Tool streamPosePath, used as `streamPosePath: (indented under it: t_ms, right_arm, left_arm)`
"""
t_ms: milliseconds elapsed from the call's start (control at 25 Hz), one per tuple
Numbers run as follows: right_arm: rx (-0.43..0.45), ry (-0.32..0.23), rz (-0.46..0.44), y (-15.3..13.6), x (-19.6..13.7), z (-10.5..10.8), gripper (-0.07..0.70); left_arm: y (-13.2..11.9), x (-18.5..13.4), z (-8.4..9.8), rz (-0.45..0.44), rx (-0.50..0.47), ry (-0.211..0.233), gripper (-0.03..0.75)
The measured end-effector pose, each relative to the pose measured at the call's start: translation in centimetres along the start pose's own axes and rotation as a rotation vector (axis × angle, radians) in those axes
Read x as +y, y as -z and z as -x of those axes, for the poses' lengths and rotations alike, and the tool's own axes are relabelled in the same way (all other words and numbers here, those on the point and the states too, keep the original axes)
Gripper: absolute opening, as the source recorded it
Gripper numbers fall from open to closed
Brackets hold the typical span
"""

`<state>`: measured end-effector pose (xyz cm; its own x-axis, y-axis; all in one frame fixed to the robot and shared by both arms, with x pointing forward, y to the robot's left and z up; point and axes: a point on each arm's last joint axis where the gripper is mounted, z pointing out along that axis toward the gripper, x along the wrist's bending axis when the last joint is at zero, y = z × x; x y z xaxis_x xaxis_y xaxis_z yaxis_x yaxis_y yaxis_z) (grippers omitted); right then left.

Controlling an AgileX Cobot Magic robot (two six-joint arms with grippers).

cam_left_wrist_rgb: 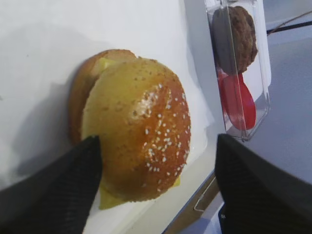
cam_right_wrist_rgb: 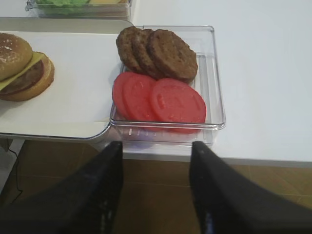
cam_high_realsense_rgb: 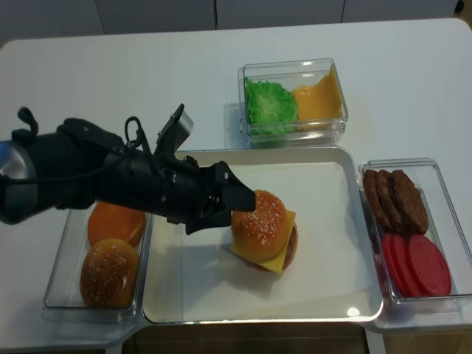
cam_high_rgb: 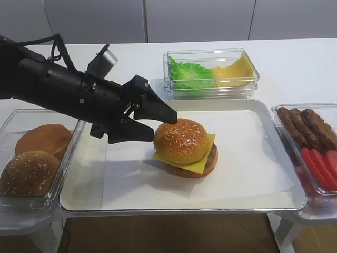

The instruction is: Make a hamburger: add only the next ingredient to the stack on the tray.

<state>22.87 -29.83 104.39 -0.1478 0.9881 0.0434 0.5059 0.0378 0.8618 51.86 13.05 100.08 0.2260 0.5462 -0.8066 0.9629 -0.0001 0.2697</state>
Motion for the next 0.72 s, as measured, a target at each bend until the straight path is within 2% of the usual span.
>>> streamPosePath:
  t_ms: [440, 720]
  right_arm:
    - [0.0, 0.0, 0.0, 0.0, 0.0, 0.0, 0.355]
    - [0.0, 0.0, 0.0, 0.0, 0.0, 0.0, 0.355]
  left_arm:
    - [0.0, -0.12, 0.33, -0.013, -0.036, 0.023, 0.535]
    - [0.0, 0.05, 0.21, 0.005, -0.022, 0.004, 0.535]
